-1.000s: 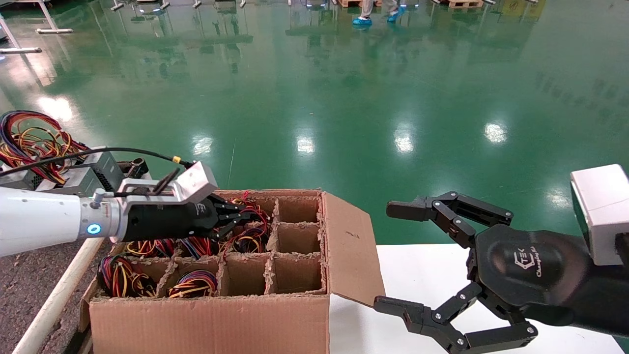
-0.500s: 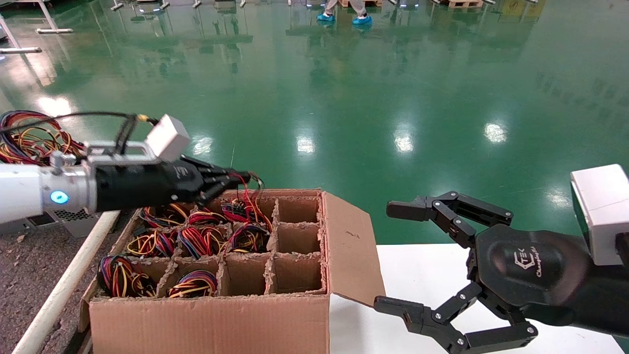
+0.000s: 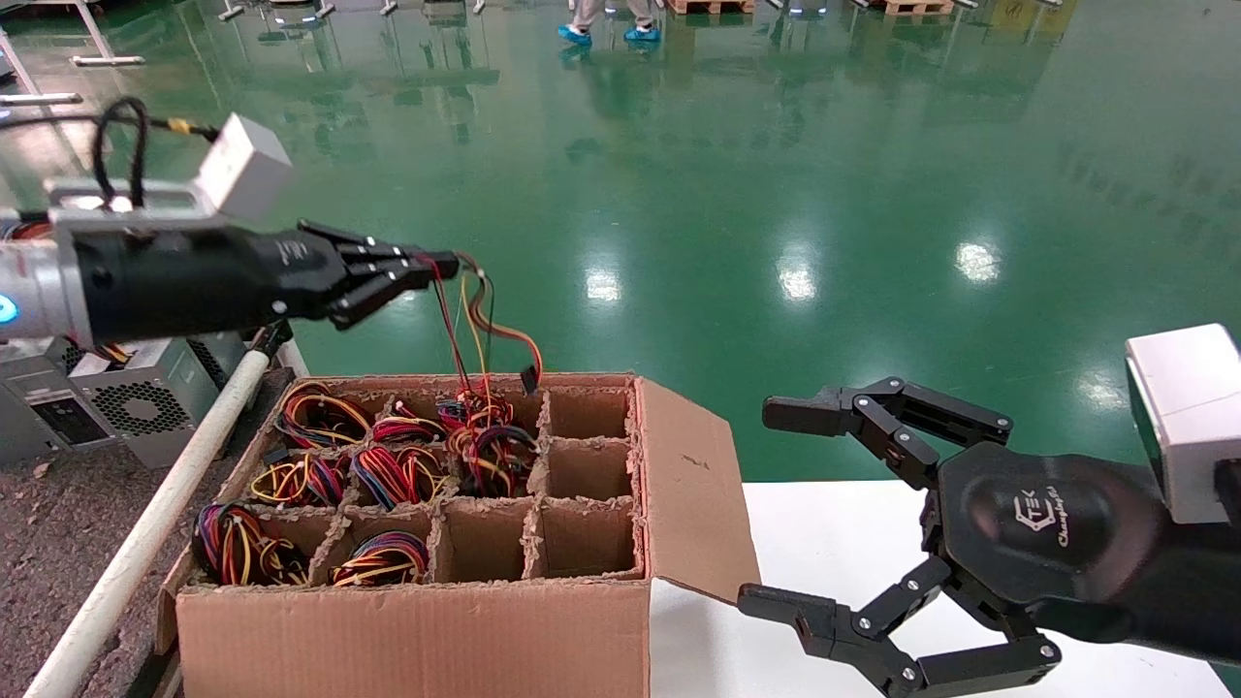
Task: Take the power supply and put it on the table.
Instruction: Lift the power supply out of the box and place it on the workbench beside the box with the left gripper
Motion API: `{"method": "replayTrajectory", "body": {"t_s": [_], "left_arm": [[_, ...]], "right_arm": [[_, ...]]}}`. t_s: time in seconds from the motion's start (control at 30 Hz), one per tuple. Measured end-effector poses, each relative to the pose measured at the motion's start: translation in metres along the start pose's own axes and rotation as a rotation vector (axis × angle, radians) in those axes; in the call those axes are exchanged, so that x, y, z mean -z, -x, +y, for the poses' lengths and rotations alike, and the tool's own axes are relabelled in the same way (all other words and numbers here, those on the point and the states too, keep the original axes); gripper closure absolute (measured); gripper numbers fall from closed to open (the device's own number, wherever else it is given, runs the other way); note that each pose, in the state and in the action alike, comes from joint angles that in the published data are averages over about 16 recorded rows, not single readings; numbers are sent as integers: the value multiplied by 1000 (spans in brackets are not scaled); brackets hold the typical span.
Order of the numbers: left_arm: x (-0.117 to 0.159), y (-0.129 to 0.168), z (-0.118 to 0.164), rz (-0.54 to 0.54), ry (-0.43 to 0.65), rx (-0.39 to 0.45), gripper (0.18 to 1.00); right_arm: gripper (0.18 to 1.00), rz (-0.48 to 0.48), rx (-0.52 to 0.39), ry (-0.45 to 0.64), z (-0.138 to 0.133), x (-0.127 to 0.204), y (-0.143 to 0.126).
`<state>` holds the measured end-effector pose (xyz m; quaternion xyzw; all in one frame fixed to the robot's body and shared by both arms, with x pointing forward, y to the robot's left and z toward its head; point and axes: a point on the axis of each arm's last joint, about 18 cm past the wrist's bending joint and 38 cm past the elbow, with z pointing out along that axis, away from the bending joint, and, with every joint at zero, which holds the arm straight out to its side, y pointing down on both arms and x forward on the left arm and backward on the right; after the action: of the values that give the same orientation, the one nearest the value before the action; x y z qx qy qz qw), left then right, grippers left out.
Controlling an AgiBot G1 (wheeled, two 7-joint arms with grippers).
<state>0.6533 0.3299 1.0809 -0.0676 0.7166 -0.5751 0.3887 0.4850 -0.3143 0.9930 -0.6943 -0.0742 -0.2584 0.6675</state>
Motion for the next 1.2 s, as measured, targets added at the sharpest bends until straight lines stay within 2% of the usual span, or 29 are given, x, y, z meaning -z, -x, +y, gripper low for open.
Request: {"method": "replayTrajectory", "body": {"t_s": [0.63,1.2], "left_arm": [[32,21,-67,-68,-84,-64,992],[94,49,-150,-228,-172,-150,992]], "right_arm": [[179,0,0,0,0,0,0],[179,0,0,0,0,0,0]]}}
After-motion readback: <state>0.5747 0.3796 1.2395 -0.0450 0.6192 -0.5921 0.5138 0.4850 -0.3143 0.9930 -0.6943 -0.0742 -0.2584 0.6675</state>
